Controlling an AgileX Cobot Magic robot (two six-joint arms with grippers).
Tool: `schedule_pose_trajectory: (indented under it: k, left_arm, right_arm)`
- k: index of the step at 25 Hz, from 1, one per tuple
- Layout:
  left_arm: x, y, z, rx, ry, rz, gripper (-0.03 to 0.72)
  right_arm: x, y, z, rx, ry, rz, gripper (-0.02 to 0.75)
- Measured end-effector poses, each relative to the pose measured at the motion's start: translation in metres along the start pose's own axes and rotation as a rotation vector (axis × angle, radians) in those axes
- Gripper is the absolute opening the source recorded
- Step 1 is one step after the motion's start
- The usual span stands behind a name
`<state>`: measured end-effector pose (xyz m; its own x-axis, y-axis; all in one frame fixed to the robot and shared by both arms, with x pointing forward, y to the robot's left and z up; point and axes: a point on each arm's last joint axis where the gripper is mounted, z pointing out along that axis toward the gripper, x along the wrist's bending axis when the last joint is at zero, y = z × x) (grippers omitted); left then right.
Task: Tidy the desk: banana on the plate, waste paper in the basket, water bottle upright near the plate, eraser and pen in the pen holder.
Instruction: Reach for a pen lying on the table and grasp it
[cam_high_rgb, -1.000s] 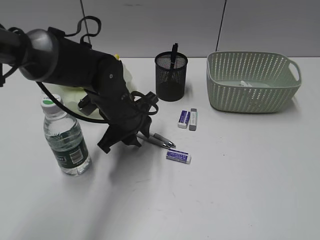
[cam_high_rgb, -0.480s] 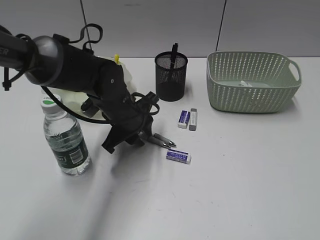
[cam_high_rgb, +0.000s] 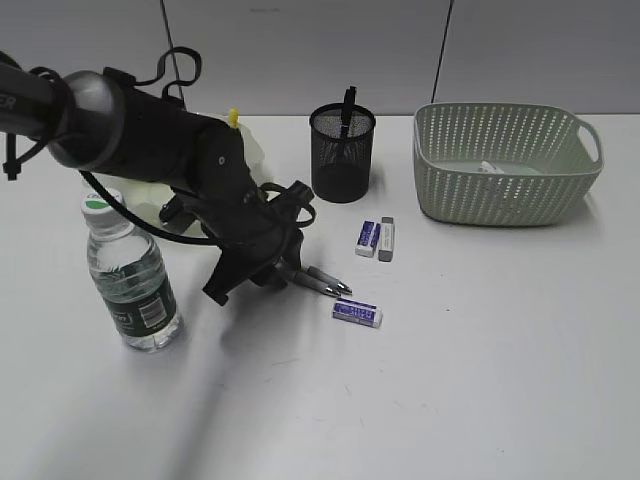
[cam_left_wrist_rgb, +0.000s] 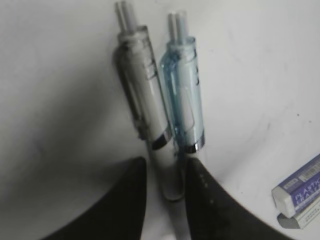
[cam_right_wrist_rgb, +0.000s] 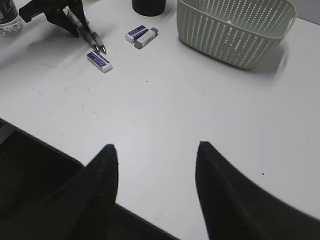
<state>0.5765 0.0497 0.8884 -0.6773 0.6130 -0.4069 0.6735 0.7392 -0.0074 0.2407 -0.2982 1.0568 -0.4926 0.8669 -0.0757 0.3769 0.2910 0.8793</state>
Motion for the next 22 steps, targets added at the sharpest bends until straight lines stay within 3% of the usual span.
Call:
schedule_pose_trajectory:
  k: [6,11,15,22]
  left_arm:
    - [0.002,-0.001,-0.001,0.026,0.06,-0.033,0.211]
    - [-0.001,0.001,-0.014,0.032,0.185,0.059,0.211]
    - [-0.023,0.007,-0.028,-0.02,0.151,0.135,0.211]
    - [-0.016,0.005,-0.033,0.003,0.255,0.127,0.213]
  right_arm:
    - [0.0,0.0,0.0,0.0,0.0,0.0,0.407]
    - [0.0,0.0,0.0,0.0,0.0,0.0,0.407]
    - [0.0,0.0,0.0,0.0,0.0,0.0,0.407]
    - [0.0,0.0,0.0,0.0,0.0,0.0,0.407]
